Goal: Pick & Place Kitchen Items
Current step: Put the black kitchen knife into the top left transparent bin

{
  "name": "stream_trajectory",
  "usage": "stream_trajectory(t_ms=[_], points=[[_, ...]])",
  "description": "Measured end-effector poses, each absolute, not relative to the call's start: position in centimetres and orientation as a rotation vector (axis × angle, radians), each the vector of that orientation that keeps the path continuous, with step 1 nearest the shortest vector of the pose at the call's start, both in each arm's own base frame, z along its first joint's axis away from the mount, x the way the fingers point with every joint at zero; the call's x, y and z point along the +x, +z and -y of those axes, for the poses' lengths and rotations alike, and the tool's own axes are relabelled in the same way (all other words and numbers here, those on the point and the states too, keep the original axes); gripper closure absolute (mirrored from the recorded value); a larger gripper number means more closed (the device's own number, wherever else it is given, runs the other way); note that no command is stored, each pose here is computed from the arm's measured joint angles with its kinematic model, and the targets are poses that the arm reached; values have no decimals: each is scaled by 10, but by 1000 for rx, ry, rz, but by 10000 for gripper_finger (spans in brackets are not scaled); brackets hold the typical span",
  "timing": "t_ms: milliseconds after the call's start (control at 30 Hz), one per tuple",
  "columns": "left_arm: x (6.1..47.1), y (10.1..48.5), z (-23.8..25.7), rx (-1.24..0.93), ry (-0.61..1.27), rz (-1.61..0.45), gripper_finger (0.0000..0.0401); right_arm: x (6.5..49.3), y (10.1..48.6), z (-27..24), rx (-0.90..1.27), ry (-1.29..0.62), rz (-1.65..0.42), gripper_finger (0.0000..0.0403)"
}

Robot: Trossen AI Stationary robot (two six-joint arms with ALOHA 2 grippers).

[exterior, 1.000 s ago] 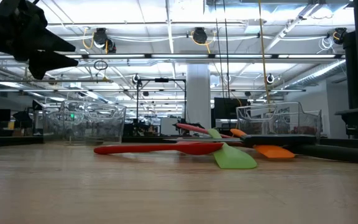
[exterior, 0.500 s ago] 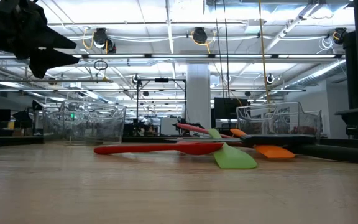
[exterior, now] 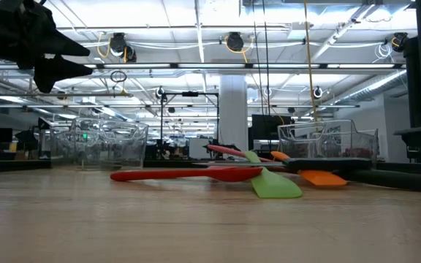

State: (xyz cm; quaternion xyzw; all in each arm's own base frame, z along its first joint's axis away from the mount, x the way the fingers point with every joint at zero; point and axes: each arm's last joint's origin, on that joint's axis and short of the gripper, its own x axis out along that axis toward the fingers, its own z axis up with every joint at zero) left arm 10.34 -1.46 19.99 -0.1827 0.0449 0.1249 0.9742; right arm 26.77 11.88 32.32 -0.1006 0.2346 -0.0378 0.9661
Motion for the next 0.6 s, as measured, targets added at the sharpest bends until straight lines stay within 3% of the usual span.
stream_trajectory(t_ms=[133, 600], points=[[103, 200, 15, -369, 252, -90, 178, 273, 313, -109, -148, 57, -529, 403], [103, 200, 15, -362, 252, -91, 178, 283, 296, -84, -69, 46, -666, 367]])
